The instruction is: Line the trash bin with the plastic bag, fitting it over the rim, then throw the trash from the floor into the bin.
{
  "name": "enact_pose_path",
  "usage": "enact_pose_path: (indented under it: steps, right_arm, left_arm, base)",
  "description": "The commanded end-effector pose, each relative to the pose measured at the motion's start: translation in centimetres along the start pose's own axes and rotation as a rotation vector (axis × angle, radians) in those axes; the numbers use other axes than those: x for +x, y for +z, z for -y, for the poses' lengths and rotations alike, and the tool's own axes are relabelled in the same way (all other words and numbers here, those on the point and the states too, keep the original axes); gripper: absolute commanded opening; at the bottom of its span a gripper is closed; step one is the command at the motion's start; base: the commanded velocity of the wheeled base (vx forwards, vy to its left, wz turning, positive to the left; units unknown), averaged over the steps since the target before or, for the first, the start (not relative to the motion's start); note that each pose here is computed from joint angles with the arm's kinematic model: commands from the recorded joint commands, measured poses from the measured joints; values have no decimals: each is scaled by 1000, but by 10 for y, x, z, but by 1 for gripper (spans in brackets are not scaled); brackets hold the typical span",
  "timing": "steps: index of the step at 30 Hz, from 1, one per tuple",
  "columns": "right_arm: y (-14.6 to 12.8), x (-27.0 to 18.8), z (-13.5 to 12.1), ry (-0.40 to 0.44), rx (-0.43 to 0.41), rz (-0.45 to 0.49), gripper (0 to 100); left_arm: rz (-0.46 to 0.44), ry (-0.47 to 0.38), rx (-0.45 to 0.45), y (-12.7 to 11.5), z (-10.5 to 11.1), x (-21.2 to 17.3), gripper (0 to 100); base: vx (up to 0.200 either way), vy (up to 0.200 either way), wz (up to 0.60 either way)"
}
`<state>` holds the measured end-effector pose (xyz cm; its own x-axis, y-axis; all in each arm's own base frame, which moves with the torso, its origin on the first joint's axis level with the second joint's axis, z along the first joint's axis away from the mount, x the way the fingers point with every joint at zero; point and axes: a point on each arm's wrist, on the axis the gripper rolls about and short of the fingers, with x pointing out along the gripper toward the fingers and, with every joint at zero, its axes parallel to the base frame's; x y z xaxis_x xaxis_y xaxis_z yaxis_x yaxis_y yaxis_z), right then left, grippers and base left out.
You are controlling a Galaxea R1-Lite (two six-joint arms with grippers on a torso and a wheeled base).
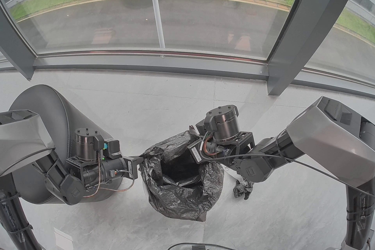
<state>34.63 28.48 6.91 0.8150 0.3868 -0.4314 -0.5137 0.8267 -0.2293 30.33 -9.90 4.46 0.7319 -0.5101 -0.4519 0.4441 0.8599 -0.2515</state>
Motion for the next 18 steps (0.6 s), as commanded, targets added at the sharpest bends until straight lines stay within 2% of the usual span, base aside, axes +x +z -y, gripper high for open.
enact_pose_path:
  steps: [1,7,16,17,18]
  right_arm:
    - [-9,11,1,-6,-1,-20,0]
    - [-4,12,3,-12,5,-1,0]
    - [-3,12,3,-12,7,0,0]
    - [-3,11,4,-12,7,2,0]
    - [-2,11,4,-12,8,3,0]
  left_arm:
    - [-10,10,-4,-3,-5,5,0]
    - [-2,11,-2,-1,-4,4,0]
    - [12,58,4,1,0,4,0]
    - [11,61,12,1,1,5,100]
    - [14,64,17,1,2,5,100]
  base:
    - [0,0,0]
    - [0,0,0]
    - [0,0,0]
    - [0,0,0]
    - [0,0,0]
